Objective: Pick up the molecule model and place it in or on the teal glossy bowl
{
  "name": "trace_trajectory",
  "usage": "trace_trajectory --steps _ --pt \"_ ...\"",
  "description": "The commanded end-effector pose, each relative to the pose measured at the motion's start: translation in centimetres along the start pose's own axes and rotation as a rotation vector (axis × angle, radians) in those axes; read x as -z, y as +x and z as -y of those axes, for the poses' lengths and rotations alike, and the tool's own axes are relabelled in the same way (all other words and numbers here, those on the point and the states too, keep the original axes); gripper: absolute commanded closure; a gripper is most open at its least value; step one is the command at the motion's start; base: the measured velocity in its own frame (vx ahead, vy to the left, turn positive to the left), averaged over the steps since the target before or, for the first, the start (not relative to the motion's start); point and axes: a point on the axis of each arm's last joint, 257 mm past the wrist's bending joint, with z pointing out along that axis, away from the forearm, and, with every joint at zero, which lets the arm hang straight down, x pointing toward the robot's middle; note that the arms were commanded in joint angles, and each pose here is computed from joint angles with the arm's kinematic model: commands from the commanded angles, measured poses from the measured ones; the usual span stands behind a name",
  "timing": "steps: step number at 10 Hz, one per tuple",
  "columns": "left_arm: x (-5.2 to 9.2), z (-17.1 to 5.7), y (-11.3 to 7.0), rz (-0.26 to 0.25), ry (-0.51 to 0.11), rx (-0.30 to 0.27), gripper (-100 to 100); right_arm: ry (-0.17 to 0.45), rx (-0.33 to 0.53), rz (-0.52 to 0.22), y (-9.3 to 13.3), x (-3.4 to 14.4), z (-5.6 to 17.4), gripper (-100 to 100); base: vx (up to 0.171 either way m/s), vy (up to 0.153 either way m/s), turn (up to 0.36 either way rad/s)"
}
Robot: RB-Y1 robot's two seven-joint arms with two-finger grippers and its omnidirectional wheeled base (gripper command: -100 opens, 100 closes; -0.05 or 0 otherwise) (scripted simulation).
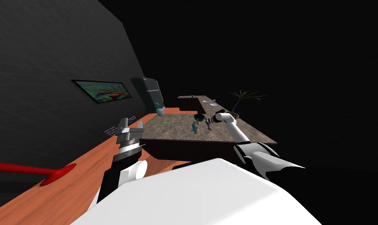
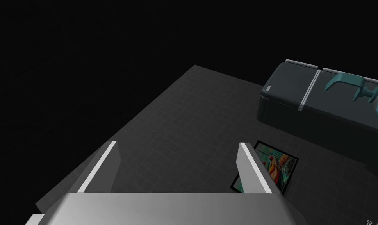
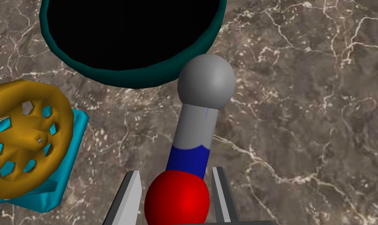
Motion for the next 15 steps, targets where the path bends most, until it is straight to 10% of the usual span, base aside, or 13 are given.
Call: trace_trajectory --steps 1,15 --pt "0.0 0.0 0.0 0.000 0.000 0.000 0 -0.031 -0.028 0.010 0.0 0.5 -2.0 100 -0.044 0.004 0.254" --pt "0.0 0.0 0.0 0.000 0.000 0.000 0 -0.261 -0.350 0.053 0.9 5.8 -16.4 100 -0.053 -0.048 0.273"
